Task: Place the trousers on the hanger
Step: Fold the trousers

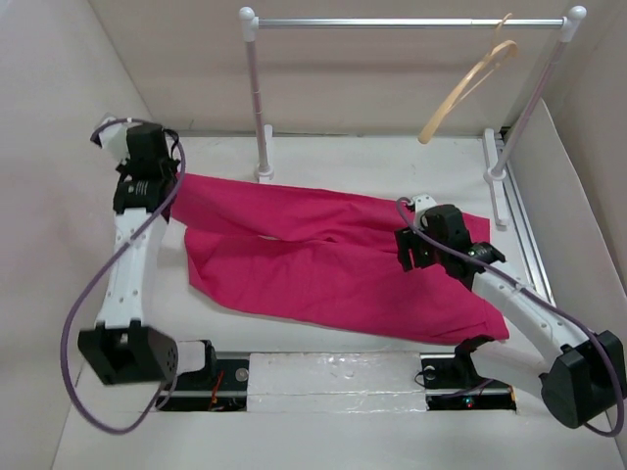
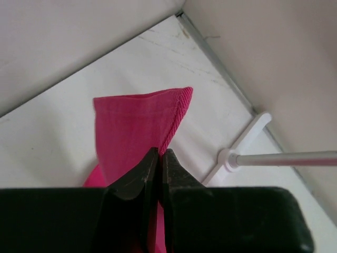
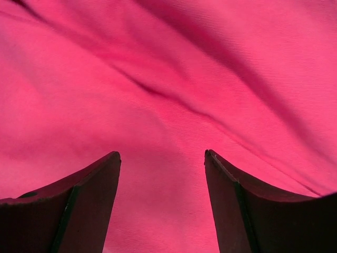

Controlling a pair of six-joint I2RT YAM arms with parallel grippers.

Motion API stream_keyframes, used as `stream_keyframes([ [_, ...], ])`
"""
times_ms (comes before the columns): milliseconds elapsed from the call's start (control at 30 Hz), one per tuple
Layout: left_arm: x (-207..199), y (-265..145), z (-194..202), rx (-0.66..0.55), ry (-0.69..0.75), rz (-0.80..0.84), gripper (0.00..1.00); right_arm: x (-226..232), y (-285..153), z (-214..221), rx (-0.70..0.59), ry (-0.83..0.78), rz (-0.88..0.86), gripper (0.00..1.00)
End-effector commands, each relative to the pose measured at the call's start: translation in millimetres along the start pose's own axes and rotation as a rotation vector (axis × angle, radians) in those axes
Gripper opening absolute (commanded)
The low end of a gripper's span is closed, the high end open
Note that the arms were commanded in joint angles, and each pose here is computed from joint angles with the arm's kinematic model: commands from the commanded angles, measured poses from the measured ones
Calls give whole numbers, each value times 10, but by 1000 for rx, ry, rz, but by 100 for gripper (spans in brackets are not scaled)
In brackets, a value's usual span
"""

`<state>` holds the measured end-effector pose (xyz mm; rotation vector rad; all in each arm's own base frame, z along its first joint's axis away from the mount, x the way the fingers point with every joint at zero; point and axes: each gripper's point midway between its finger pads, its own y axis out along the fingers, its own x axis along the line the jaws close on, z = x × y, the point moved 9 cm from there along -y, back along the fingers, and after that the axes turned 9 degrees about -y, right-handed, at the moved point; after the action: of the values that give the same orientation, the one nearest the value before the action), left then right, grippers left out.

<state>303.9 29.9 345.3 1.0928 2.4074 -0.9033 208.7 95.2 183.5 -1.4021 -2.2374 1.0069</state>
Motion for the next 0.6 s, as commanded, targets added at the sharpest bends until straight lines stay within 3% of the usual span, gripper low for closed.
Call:
stream_keyframes([
  [0,-208,623,21,21,114,-77,0,-145,-123,-210,-78,-1,3,71],
  [33,-228,784,67,52,136,-102,0,-181,-140,-225,-81,7,13,72],
  [100,-343,1290,239,84,195,-180,23,-302,-173,-241,-79,37,60,72],
  [200,-324,1652,454,157,260,-298,33,-453,-242,-275,-91,76,114,73],
  [233,-415,1646,385,143,245,-263,36,-512,-258,-262,-82,88,154,73],
  [267,-473,1618,392,145,252,-227,50,-554,-269,-248,-78,105,182,73],
  [367,-604,1396,332,139,204,-79,70,-777,-249,-151,-74,185,261,75],
  [467,-736,898,560,192,230,90,70,-1112,-185,-32,-79,286,337,81],
  [567,-717,238,1148,336,307,287,68,-1474,-86,94,-48,414,403,85],
])
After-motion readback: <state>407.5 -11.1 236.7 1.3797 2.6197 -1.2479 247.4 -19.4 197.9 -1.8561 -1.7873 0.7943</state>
